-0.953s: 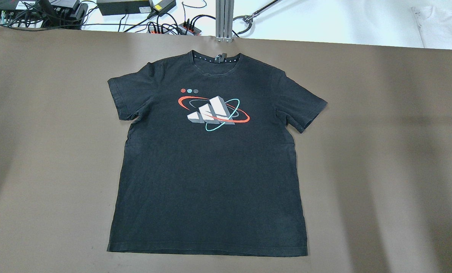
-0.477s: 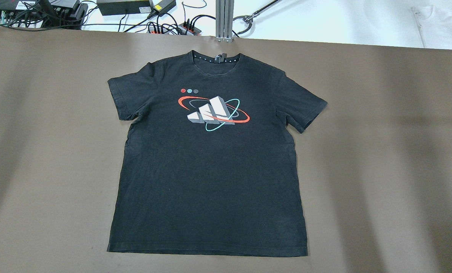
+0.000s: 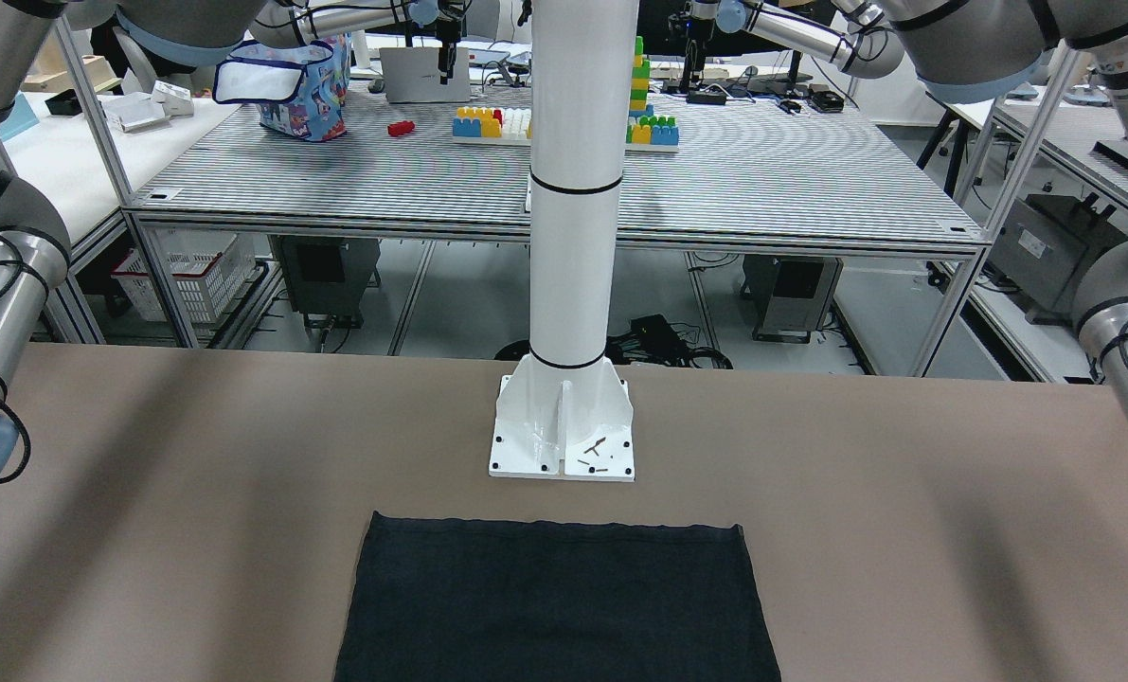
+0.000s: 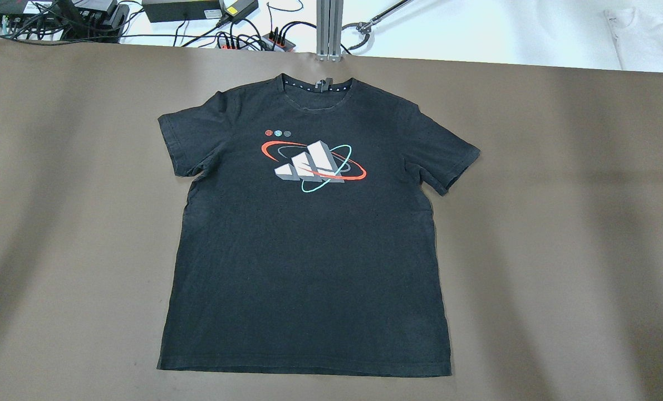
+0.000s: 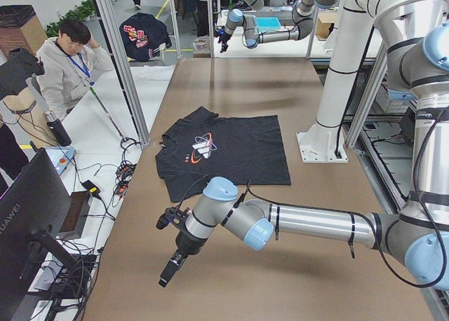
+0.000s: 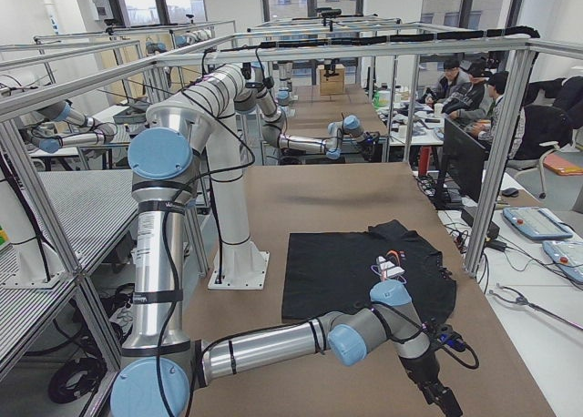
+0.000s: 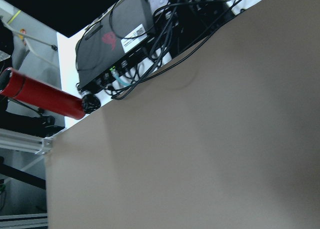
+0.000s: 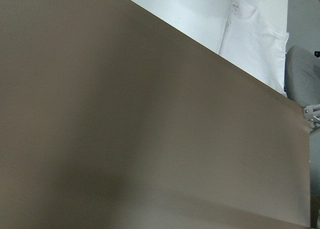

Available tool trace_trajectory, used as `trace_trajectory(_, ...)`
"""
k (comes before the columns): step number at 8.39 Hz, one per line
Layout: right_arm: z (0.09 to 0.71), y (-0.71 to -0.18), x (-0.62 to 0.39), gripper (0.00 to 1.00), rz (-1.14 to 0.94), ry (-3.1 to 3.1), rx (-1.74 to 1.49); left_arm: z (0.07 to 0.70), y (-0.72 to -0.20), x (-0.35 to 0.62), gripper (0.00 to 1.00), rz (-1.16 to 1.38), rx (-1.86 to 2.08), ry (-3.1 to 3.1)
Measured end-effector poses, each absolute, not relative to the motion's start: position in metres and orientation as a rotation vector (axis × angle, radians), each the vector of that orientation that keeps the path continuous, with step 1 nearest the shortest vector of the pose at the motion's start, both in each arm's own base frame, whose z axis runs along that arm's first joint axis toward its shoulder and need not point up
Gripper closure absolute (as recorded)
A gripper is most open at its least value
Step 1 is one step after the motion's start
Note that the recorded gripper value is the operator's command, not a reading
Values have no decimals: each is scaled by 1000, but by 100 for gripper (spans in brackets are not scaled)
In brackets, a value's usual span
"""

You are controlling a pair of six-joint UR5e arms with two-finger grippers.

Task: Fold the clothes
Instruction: 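Move both grippers in toward the shirt's shoulders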

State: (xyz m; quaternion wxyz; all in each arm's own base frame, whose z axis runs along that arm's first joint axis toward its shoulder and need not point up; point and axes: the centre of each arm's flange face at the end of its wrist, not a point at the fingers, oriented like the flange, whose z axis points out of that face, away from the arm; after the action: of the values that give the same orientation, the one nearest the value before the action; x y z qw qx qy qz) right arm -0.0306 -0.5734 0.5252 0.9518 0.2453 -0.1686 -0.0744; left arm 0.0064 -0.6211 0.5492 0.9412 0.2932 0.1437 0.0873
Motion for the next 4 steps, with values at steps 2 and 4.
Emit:
trace_trajectory(2, 504, -598, -98, 6, -112, -410, 483, 532, -649, 61, 0, 172, 582, 375)
trace_trajectory(4, 469, -609, -175, 6, -56, -496, 469, 501, -665, 125, 0, 126, 562, 485)
